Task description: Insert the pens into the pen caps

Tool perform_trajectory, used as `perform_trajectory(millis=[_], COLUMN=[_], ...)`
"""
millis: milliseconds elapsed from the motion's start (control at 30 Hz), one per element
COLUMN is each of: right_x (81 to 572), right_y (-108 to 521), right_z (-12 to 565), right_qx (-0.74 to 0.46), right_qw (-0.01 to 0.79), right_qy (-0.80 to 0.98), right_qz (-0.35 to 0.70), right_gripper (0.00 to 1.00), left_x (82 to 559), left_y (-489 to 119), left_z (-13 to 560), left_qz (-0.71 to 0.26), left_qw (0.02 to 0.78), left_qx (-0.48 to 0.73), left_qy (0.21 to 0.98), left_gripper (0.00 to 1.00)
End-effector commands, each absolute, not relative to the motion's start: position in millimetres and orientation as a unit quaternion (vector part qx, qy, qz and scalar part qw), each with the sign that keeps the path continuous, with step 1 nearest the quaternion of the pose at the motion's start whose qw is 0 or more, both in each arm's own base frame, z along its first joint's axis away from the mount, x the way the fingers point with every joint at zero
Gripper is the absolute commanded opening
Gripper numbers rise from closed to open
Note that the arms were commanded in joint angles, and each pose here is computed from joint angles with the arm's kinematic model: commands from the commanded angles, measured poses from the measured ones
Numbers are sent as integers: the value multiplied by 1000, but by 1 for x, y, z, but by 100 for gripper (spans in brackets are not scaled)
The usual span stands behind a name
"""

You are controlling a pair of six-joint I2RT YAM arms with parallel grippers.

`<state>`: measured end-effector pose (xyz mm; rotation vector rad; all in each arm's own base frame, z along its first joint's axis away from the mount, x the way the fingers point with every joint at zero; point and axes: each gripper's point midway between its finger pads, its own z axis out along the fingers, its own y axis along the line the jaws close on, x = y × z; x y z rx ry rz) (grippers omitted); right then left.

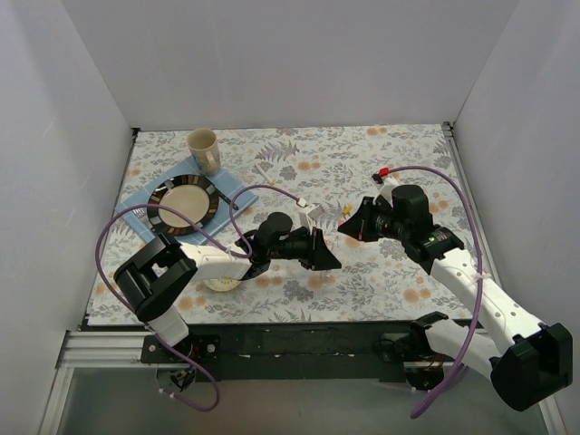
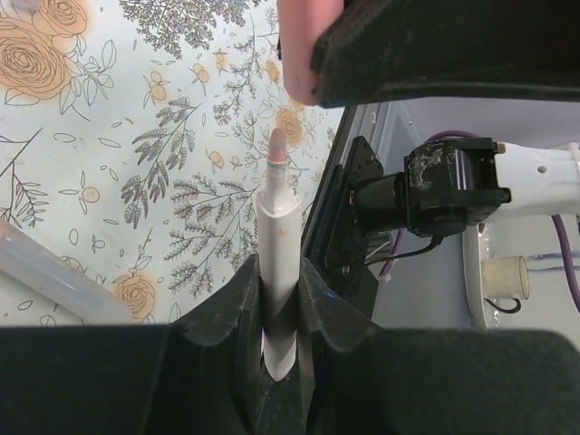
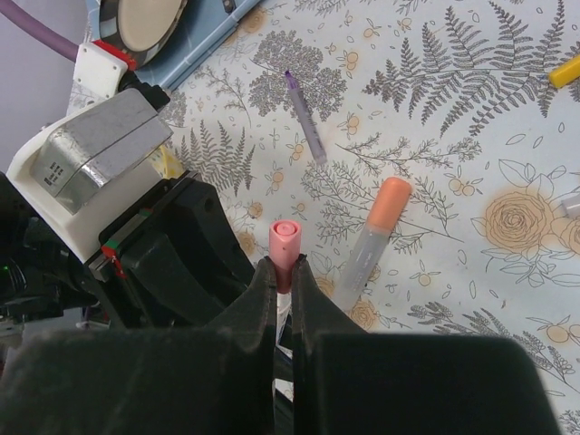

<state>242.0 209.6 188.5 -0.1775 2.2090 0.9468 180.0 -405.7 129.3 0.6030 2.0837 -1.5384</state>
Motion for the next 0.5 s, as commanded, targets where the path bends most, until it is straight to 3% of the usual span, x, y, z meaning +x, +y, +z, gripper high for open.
perform_trajectory(millis=[0,467], right_x=[242,235], right_y=[214,214], right_z=[199,189], right_qx=[-74,-71], right_qw=[378,374], right_qy=[839,837], right_qz=[385,392], right_gripper=[1,1], left_x=[183,186], left_y=[-414,-419], left_z=[154,155], left_qz=[-576,-574], left_qw=[261,264], left_qx=[234,231], left_qy=[738,740], left_gripper=[0,0])
